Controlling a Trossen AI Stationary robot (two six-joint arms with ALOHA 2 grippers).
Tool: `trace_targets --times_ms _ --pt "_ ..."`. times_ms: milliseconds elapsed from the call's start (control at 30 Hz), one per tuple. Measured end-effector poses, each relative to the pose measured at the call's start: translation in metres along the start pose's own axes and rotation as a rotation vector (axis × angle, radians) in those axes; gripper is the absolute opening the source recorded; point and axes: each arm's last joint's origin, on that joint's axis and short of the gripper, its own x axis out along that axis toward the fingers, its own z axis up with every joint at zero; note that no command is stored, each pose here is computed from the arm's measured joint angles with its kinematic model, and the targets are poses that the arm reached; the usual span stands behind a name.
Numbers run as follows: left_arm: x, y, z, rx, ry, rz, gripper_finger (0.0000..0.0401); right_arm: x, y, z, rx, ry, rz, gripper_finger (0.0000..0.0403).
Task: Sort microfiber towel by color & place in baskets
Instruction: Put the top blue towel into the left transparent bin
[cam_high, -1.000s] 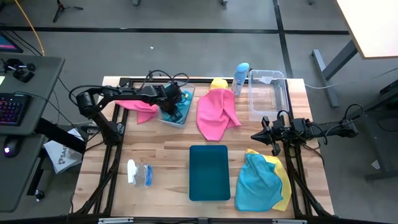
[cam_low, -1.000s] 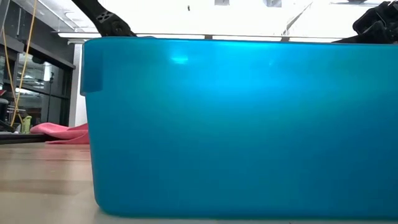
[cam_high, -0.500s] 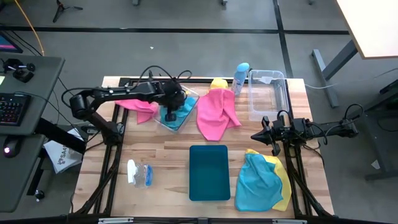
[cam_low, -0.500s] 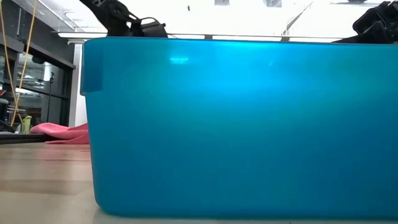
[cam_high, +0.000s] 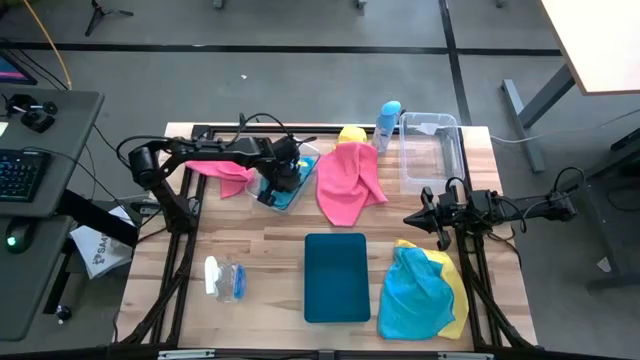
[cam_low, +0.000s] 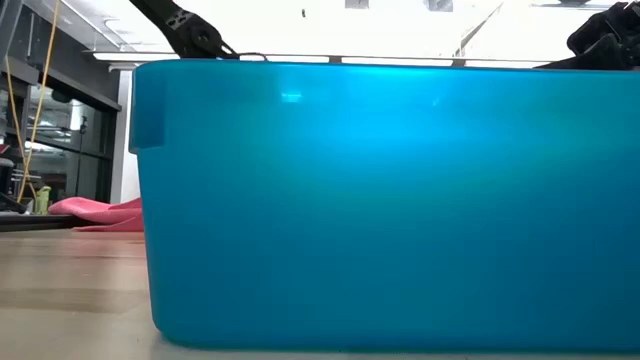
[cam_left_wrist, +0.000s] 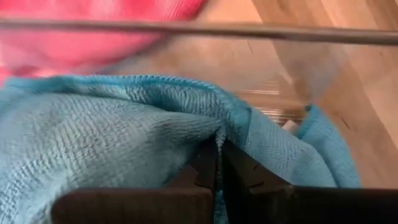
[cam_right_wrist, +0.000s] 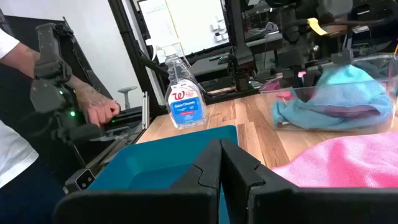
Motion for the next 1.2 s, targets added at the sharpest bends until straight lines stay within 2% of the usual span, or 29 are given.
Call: trace_targets --times_ms 67,133,267,367,467,533,667,833,933,1000,1200 --pt "0.008 0.001 -0.005 -0.069 0.025 -0.025 0.0 0.0 0.0 0.0 0.0 0.0 0.0 0.0" --pt "0.011 0.004 -0.009 -0.185 0.037 -0.028 0.0 0.0 0.0 0.0 0.0 0.0 0.0 0.0" --pt "0.014 0.01 -0.019 -0.436 0.081 0.009 0.0 0.0 0.0 0.0 0.0 0.0 0.0 0.0" --pt "0.01 0.014 -0.021 -0.585 0.064 0.043 0.0 0.0 0.0 0.0 0.0 0.0 0.0 0.0" --pt "0.009 0.015 -0.021 -0.674 0.055 0.051 0.0 0.0 0.0 0.0 0.0 0.0 0.0 0.0" --pt "0.007 0.015 -0.021 -0.667 0.051 0.055 0.0 0.0 0.0 0.0 0.0 0.0 -0.001 0.0" --pt "0.004 0.014 -0.018 -0.573 0.056 0.075 0.0 0.0 0.0 0.0 0.0 0.0 0.0 0.0" --pt "-0.002 0.01 -0.015 -0.248 0.076 0.076 0.0 0.0 0.0 0.0 0.0 0.0 0.0 0.0" --pt "-0.003 0.01 -0.016 -0.141 0.081 0.079 0.0 0.0 0.0 0.0 0.0 0.0 0.0 0.0" --pt "-0.003 0.01 -0.016 -0.148 0.089 0.083 0.0 0.0 0.0 0.0 0.0 0.0 0.0 0.0" --pt "-0.009 0.005 -0.015 -0.302 0.17 0.119 0.0 0.0 0.0 0.0 0.0 0.0 -0.001 0.0"
